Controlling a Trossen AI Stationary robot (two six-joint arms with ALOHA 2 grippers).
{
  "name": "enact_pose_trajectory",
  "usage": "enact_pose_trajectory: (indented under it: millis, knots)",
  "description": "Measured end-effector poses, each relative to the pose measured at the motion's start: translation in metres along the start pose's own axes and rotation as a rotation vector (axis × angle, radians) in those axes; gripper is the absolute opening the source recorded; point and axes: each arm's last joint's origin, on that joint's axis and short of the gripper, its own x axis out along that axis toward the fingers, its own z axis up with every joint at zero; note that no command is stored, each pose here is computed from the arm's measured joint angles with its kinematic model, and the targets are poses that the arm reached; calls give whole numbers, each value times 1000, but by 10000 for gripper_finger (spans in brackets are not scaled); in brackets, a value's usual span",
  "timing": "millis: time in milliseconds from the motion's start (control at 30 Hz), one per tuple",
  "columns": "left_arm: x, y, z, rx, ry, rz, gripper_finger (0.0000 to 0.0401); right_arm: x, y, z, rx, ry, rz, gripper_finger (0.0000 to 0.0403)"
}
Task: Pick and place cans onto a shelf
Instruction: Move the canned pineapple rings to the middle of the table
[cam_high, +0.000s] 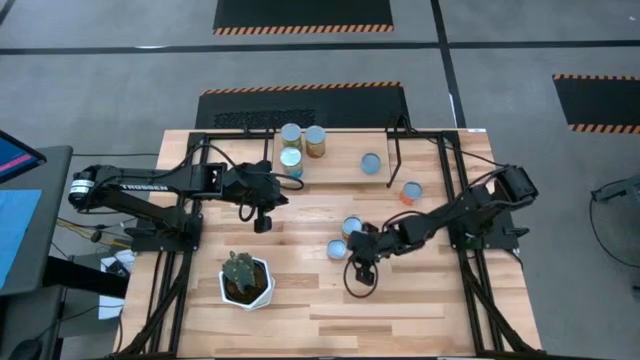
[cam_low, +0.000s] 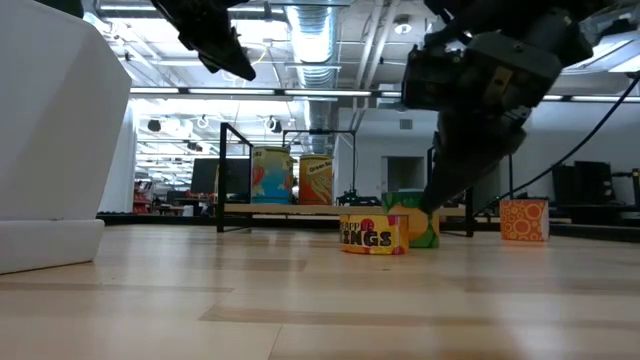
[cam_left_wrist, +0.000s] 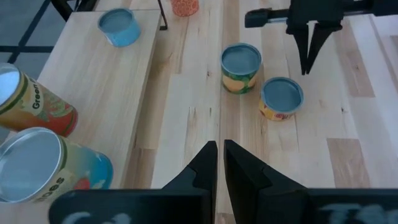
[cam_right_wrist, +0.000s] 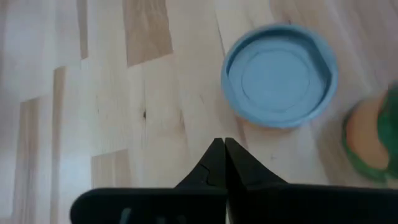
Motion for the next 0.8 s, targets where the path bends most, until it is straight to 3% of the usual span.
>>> enact_pose_trajectory:
  millis: [233, 500, 600, 800]
  knots:
    - [0, 0, -1, 1, 12, -1, 18, 2, -1, 2, -6, -8, 26, 5]
    - [0, 0, -2, 1, 17, -1, 18, 44, 6, 2, -15, 41, 42, 9]
    - [0, 0, -3, 1, 26, -1, 18, 53, 6, 17, -48, 16, 36, 5]
    - [0, 0, -3, 1, 29, -1, 18, 41, 3, 46, -114, -38, -59, 9]
